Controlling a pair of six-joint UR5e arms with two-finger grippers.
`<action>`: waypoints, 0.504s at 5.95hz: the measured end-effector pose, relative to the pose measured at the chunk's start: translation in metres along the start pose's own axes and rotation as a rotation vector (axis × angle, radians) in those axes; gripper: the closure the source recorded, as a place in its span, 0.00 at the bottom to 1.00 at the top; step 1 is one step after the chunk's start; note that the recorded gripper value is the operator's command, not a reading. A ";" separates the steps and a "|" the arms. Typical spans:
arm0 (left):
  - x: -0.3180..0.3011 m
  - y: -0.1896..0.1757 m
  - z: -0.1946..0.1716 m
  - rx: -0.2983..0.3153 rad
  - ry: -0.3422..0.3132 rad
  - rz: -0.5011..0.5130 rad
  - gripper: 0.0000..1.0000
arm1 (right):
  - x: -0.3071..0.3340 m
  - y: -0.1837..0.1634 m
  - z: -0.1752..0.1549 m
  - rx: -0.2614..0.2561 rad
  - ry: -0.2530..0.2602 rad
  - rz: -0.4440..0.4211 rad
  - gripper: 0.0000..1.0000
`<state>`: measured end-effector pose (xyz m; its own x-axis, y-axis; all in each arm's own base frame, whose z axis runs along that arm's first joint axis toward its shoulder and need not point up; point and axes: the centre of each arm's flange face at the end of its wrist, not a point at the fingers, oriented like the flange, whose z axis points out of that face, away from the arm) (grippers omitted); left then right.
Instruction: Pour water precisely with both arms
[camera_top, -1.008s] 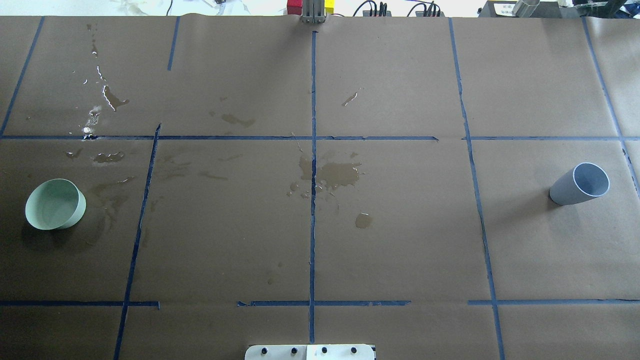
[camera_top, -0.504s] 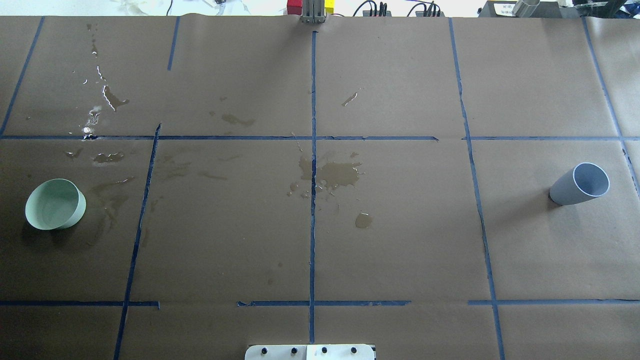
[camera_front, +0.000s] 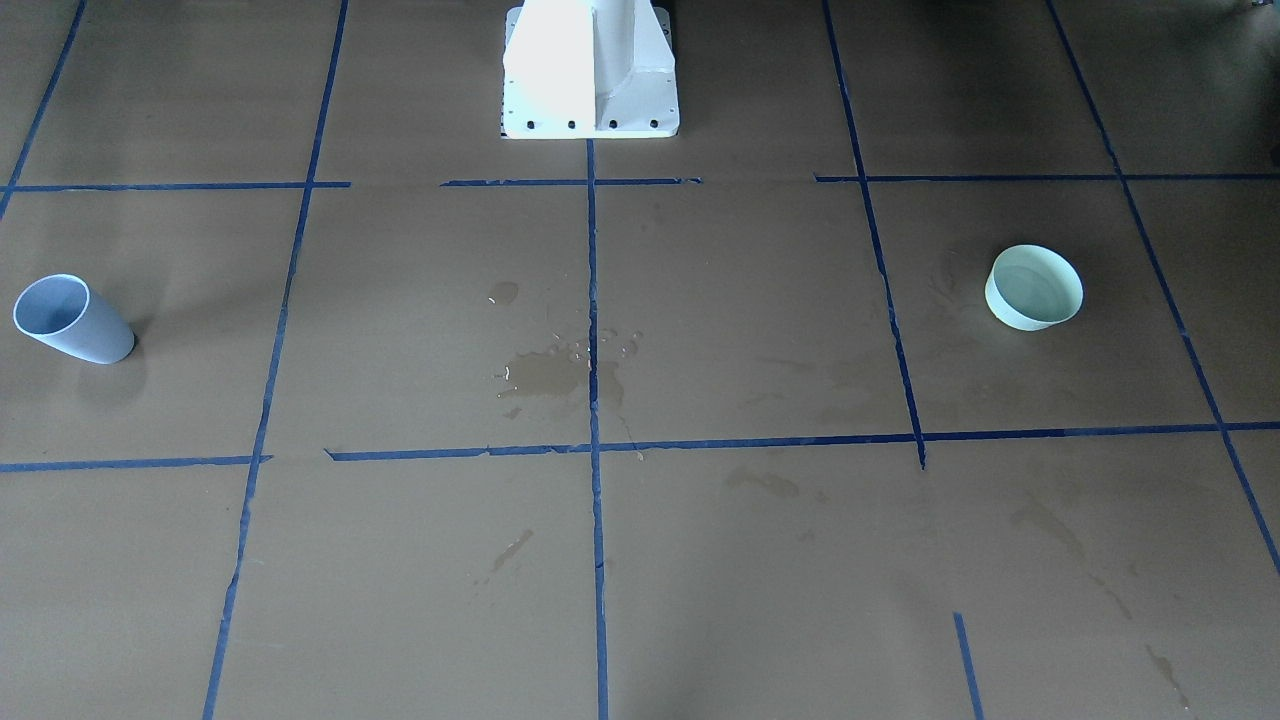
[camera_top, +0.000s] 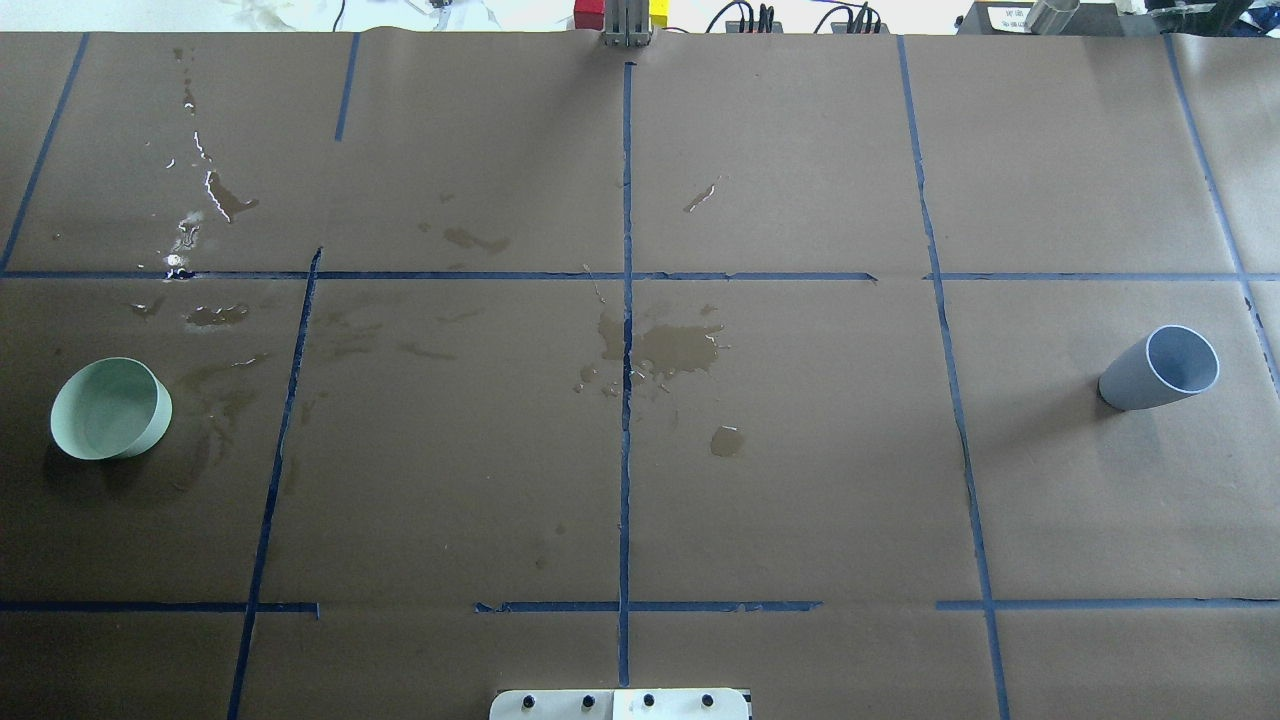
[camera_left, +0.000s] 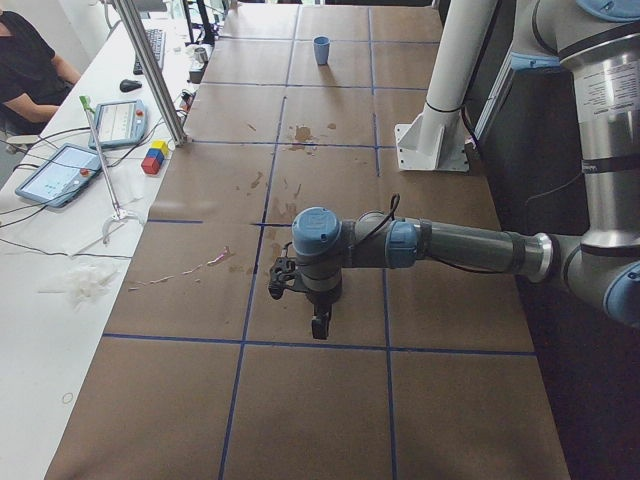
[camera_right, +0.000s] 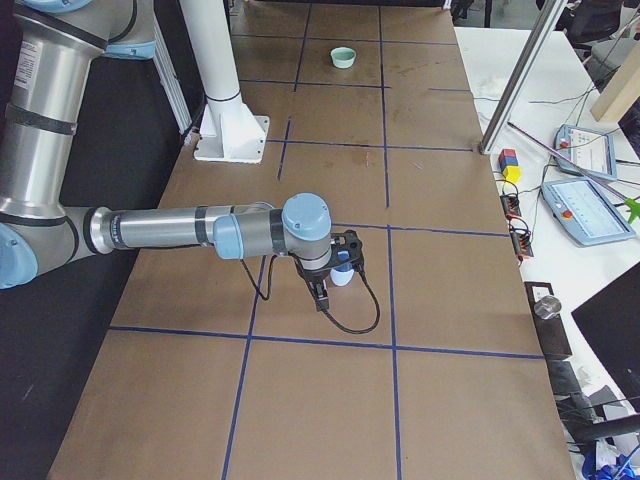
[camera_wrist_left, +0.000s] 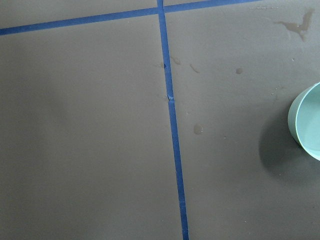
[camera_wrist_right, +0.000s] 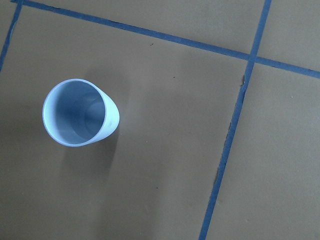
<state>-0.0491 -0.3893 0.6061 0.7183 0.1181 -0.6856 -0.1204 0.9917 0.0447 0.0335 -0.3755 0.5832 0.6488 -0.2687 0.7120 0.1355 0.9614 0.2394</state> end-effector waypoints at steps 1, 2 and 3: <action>0.003 -0.001 0.001 -0.001 0.001 0.009 0.00 | 0.000 0.000 0.000 0.000 -0.001 -0.001 0.00; 0.007 -0.004 0.004 0.002 0.004 0.026 0.00 | -0.001 -0.001 0.000 0.004 0.000 -0.007 0.00; 0.011 -0.005 0.006 0.006 0.011 0.037 0.00 | -0.002 -0.002 -0.002 0.017 0.001 -0.020 0.00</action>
<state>-0.0368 -0.3931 0.6029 0.7060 0.1547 -0.6911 -0.1432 0.9869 0.0746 0.0330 -0.3766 0.5800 0.6469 -0.2878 0.7061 0.1360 0.9547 0.2646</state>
